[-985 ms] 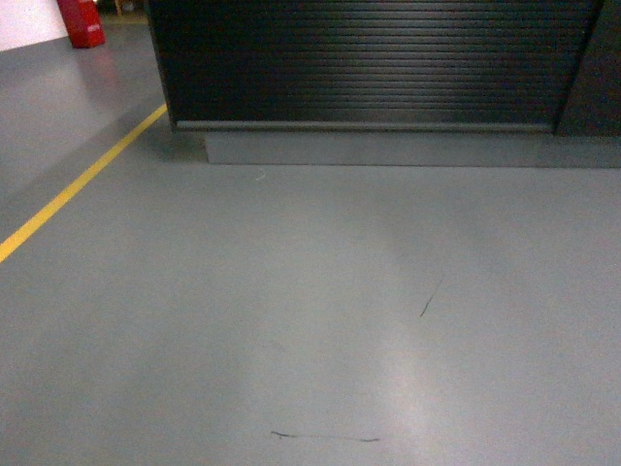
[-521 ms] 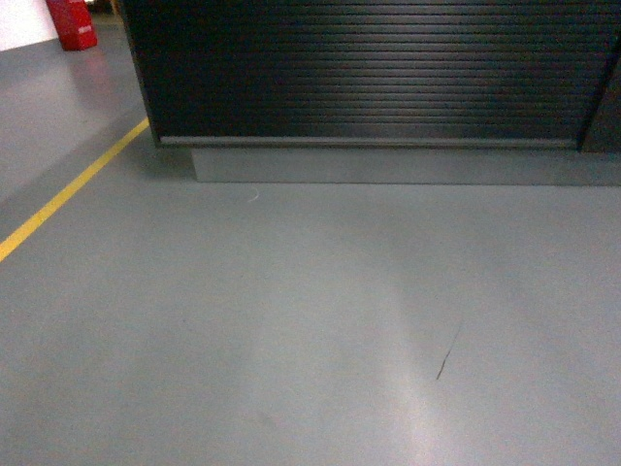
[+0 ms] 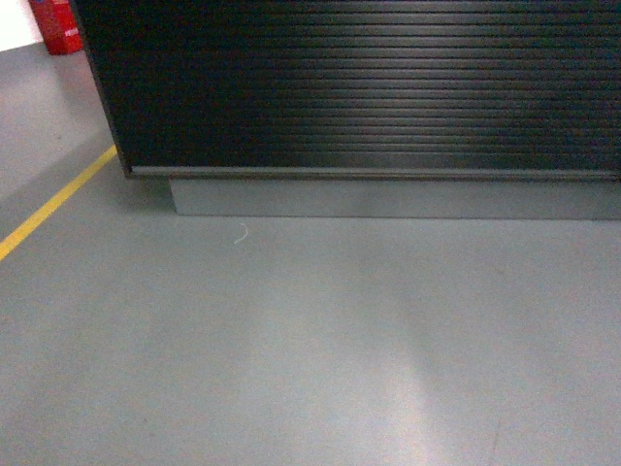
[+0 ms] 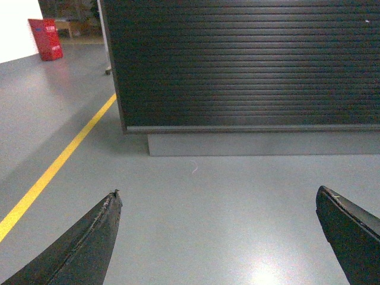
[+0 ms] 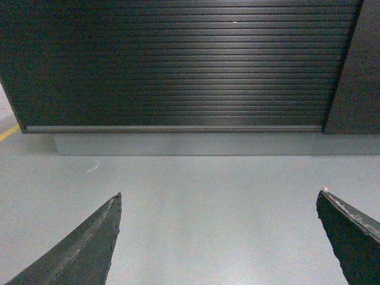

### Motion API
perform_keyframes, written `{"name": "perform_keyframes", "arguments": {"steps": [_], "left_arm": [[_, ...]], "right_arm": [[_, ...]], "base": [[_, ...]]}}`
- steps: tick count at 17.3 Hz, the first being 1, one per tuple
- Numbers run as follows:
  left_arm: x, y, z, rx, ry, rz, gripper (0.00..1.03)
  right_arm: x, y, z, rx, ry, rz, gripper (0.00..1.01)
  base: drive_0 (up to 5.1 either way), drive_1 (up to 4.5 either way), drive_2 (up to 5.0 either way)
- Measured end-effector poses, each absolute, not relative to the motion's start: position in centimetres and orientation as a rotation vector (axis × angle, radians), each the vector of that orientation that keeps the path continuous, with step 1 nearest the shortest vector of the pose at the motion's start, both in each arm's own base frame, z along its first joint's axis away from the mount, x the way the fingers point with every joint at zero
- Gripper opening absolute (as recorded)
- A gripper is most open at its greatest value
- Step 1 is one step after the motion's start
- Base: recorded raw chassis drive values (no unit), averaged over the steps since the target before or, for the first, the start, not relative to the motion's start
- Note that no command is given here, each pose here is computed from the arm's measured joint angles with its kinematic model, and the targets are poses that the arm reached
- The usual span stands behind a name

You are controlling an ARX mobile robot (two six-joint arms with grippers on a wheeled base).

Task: Place dark red mango on scale at checkout

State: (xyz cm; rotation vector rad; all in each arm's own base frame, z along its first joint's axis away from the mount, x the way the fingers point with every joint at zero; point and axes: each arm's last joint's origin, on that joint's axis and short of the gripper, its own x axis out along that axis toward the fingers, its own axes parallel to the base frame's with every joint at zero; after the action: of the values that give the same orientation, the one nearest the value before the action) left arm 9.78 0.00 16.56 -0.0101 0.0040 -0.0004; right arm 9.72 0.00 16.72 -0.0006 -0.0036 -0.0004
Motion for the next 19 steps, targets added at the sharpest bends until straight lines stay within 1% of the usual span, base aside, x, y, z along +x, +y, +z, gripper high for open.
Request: {"name": "perform_keyframes", "arguments": {"steps": [19], "left_arm": [[9.77, 0.00, 16.57, -0.010, 0.003, 0.000, 0.98]], "right_arm": [[9.72, 0.00, 16.75, -0.001, -0.007, -0.001, 0.98]], "base": [[0.0, 4.33, -4.3]]}}
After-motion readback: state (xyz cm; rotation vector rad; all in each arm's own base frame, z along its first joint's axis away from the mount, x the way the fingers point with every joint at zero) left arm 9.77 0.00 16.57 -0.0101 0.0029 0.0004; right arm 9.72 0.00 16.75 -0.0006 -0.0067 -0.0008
